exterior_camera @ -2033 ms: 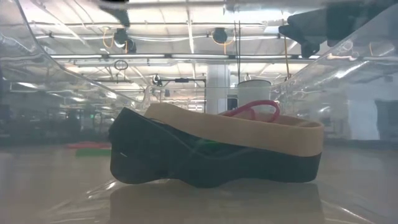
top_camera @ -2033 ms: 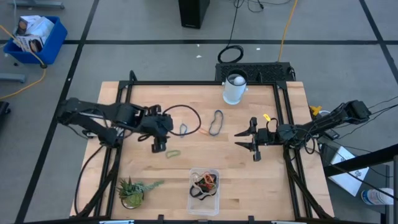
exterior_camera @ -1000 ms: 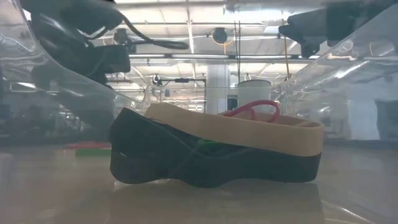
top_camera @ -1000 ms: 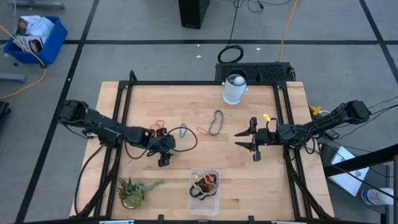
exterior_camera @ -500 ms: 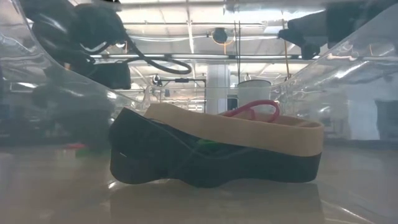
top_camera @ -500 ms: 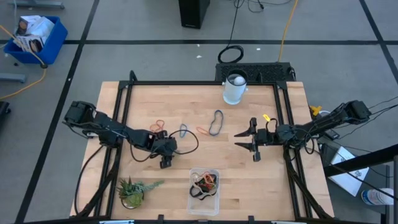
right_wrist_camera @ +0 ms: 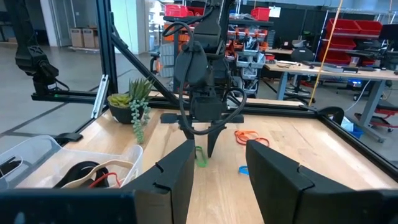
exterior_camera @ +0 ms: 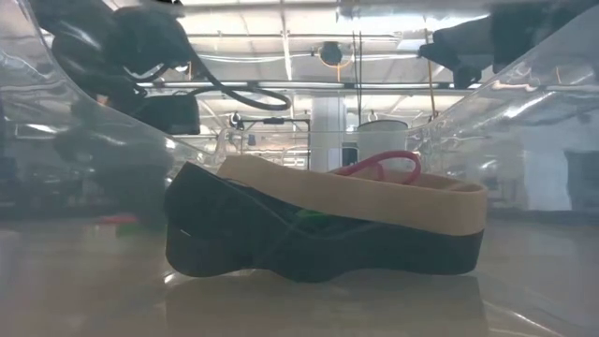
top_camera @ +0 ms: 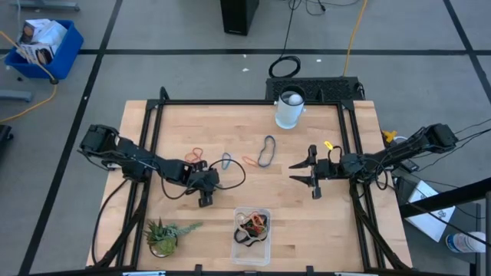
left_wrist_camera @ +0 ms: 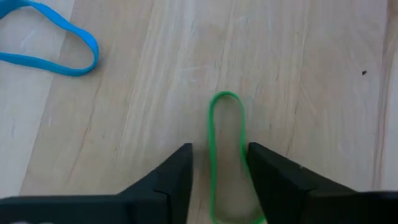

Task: Pick and place rubber bands into bin
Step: Put the green rubber band into the transparent bin

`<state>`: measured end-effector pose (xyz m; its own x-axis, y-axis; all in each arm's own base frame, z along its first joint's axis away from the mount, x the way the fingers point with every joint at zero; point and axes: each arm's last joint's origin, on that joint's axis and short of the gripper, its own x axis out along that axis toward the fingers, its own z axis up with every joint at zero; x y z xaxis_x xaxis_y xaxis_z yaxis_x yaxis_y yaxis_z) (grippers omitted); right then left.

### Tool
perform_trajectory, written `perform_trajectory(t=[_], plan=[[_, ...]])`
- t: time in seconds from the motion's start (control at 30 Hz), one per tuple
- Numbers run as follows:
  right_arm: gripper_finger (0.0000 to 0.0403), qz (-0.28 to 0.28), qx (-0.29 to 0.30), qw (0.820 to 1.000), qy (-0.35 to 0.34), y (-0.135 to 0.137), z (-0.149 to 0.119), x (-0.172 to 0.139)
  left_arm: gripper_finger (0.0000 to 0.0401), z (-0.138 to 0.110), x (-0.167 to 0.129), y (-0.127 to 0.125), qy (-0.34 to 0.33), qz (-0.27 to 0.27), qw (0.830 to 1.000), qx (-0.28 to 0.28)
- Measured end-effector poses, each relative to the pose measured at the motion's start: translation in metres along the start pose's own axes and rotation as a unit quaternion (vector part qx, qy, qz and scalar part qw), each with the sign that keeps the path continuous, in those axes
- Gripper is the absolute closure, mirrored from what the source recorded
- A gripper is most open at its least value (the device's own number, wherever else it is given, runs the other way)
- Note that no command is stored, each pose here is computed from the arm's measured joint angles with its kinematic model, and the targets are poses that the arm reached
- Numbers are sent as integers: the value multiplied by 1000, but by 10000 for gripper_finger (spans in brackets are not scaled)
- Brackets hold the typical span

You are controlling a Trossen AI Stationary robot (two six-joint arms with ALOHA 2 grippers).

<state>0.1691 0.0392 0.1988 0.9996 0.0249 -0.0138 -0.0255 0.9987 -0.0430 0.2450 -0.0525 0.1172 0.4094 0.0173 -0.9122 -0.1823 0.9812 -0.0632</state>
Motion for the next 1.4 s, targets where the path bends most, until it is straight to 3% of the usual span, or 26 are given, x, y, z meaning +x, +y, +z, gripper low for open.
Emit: perform_trajectory(t=[0.57, 0.83, 1.03, 1.17, 1.27, 1.4], plan=[[264, 0, -1, 1000, 0, 0, 0, 0, 390, 4, 1, -2, -22, -15, 1000, -3], [264, 0, -1, 1000, 0, 0, 0, 0, 387, 8, -6, -4, -44, -40, 998, -18], [264, 0, -4, 1000, 4, 0, -1, 0, 389, 20, -37, -5, -110, -100, 989, -25], [264, 0, -4, 1000, 4, 0, -1, 0, 396, 29, -65, -6, -186, -132, 973, -21], [264, 0, -5, 1000, 4, 0, -1, 0, 392, 37, -91, -6, -263, -158, 951, -21], [264, 0, -4, 1000, 4, 0, -1, 0, 396, 45, -132, -5, -387, -202, 900, -9]])
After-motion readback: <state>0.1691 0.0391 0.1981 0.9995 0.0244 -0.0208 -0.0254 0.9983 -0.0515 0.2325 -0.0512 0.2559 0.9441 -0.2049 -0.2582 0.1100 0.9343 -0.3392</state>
